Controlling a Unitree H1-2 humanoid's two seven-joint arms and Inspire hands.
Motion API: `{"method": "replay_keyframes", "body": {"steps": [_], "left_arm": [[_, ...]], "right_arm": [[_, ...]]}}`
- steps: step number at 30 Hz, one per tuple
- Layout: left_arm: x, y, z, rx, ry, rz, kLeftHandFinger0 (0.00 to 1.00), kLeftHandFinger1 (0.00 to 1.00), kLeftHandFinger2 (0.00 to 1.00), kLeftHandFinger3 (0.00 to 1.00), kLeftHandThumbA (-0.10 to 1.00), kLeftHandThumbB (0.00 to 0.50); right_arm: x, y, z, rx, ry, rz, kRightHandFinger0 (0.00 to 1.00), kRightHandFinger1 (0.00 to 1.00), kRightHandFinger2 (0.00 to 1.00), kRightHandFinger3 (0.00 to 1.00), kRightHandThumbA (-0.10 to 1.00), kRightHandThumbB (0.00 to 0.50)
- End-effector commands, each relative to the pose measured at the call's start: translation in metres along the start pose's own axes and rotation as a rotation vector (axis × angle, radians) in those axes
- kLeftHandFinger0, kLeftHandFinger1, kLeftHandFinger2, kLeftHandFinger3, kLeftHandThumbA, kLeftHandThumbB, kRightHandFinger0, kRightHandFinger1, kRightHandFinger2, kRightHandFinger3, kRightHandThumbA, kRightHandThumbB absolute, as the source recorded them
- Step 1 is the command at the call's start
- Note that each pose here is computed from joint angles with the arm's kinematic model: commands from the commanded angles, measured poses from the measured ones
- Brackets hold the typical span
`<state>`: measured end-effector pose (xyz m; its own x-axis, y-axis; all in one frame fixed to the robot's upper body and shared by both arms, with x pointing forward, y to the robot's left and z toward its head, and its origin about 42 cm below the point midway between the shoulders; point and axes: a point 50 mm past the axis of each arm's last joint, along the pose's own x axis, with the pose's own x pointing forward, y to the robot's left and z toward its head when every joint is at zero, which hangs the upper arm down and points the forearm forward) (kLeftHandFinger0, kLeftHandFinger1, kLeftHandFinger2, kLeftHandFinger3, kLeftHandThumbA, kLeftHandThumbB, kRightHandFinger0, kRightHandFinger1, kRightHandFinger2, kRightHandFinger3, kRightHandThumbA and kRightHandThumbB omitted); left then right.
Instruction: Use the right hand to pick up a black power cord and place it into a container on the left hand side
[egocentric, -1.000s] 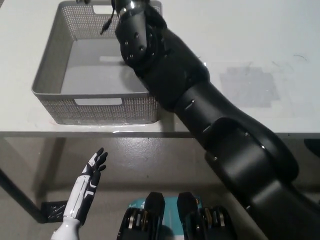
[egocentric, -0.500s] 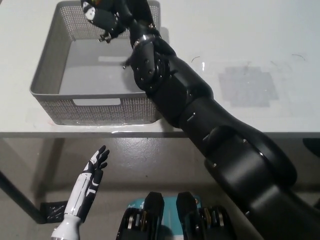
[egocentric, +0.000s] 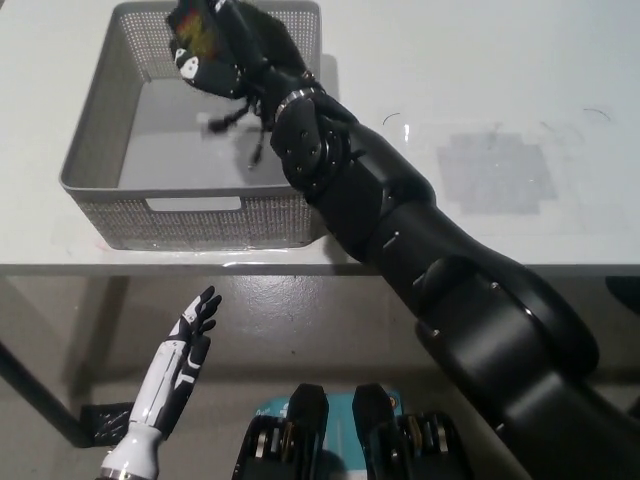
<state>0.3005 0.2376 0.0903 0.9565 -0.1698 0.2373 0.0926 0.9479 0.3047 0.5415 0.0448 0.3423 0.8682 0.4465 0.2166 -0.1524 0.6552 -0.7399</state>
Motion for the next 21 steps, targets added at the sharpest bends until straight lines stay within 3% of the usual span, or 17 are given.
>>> {"method": "replay_keyframes", "body": {"steps": [1, 3, 16, 21], "left_arm": [[0.013, 0.008, 0.015, 0.045, -0.08, -0.015, 1.0, 1.0, 1.0, 1.0, 1.0, 0.327], [0.014, 0.009, 0.015, 0.051, -0.086, -0.023, 1.0, 1.0, 1.0, 1.0, 1.0, 0.332], [0.015, 0.008, 0.014, 0.059, -0.081, -0.038, 1.0, 1.0, 1.0, 1.0, 1.0, 0.351], [0.007, 0.005, 0.012, 0.067, -0.07, -0.049, 1.0, 1.0, 1.0, 1.0, 1.0, 0.319]], "right_arm": [[0.012, -0.025, 0.016, -0.023, -0.045, 0.162, 1.0, 1.0, 1.0, 1.0, 0.93, 0.5], [0.011, -0.027, 0.013, -0.013, -0.047, 0.158, 1.0, 1.0, 1.0, 1.0, 1.0, 0.5], [0.007, -0.035, 0.0, 0.003, -0.054, 0.138, 1.0, 1.0, 1.0, 1.0, 1.0, 0.5], [0.005, -0.043, 0.0, 0.062, -0.115, 0.065, 1.0, 1.0, 1.0, 1.0, 1.0, 0.5]]}}
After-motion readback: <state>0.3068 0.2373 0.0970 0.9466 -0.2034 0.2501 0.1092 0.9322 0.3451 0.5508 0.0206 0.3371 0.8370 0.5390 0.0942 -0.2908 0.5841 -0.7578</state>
